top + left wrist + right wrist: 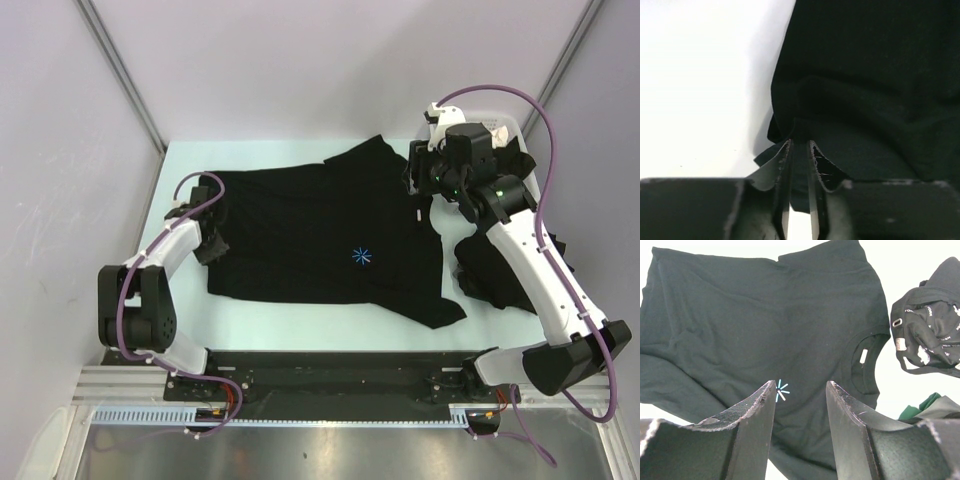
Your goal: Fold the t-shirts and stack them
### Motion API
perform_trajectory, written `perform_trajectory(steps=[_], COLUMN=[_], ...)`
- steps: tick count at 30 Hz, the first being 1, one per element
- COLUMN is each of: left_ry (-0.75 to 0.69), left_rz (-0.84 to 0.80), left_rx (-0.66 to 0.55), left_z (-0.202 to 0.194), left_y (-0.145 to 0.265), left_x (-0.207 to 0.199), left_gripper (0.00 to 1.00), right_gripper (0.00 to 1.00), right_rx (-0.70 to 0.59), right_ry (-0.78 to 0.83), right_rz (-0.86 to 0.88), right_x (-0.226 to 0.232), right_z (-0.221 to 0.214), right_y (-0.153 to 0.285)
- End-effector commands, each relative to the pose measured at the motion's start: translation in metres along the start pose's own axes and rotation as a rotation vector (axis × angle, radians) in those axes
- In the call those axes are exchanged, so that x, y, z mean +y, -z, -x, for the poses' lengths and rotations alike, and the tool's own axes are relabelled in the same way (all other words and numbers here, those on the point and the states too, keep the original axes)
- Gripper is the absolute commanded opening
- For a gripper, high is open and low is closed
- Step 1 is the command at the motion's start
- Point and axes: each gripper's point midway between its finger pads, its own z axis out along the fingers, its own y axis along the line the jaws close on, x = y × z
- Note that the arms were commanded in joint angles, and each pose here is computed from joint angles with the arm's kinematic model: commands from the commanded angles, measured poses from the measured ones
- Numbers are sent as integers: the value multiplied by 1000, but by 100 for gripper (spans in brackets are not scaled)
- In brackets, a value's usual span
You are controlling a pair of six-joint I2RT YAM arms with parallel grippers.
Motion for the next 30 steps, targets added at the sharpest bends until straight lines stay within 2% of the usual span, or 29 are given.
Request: perform_trajectory(steps=[1, 2, 3, 10, 21, 30], left_ry=[-15, -13, -8, -13, -31, -14], left_rz=[-1, 7, 14, 29, 45, 30], left_rx=[-29, -25, -25, -37, -46, -29], left_z=[13, 12, 11, 18, 29, 29], left_y=[7, 6, 5, 2, -9, -18], left_x=[-2, -1, -1, -1, 7, 9], left_gripper=[29, 35, 37, 41, 39, 30], right_gripper=[50, 50, 50, 50, 50, 50], right_rx=[-38, -39, -39, -35, -19, -15], right_ry=[3, 4, 4, 11, 21, 24], right_rz=[5, 7, 7, -2, -6, 4], right_x=[0, 0, 0, -2, -2, 1], right_z=[8, 9, 9, 8, 4, 3], right_y=[9, 10, 9, 8, 3, -2])
